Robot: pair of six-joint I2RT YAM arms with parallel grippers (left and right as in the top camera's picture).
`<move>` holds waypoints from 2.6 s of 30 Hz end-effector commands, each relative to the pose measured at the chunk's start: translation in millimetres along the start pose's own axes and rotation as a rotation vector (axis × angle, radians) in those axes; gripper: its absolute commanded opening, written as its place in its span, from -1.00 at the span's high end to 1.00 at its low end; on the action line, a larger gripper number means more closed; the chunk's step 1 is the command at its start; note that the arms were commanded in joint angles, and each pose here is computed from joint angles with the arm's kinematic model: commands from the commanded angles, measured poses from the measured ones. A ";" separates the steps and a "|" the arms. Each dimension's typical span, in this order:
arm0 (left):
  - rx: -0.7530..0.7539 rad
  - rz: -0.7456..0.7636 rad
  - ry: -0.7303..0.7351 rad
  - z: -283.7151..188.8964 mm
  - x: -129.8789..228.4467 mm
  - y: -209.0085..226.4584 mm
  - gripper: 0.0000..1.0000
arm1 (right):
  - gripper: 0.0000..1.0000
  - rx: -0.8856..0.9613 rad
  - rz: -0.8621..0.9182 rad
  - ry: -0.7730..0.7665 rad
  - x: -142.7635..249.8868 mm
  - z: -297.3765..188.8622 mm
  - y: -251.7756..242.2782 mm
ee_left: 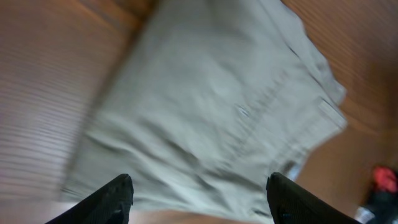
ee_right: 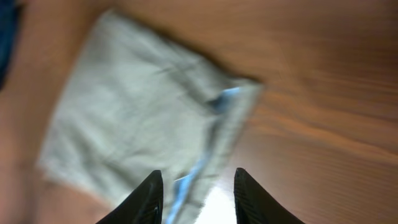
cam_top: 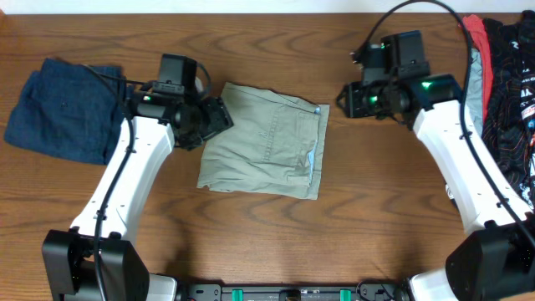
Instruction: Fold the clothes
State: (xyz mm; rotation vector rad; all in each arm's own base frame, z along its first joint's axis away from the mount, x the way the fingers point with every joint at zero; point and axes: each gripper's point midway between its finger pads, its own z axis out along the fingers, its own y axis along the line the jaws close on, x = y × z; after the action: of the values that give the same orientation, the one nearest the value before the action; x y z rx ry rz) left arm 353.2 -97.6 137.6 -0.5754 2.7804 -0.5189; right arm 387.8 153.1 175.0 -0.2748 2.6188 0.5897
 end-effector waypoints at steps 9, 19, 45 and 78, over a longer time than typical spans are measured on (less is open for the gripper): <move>-0.161 0.011 0.110 53.8 6.3 43.2 -0.42 | 0.19 -0.182 -0.117 0.344 105.5 75.3 59.4; -0.223 -0.012 0.203 85.3 18.5 61.5 -0.50 | 0.21 -0.084 -0.119 0.572 181.4 115.4 39.6; -0.303 0.009 0.345 61.1 50.1 61.6 -0.33 | 0.05 0.265 0.025 0.076 12.7 81.2 -67.7; -0.246 0.070 0.139 148.0 -36.0 75.9 -0.13 | -0.25 0.014 -0.166 0.222 117.6 139.6 29.1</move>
State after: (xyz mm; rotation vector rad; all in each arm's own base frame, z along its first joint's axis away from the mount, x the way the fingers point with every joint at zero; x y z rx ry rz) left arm 441.2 -64.6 4.0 -0.4820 2.8645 -0.2672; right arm 333.6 242.3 31.6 -0.5850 2.7572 0.6036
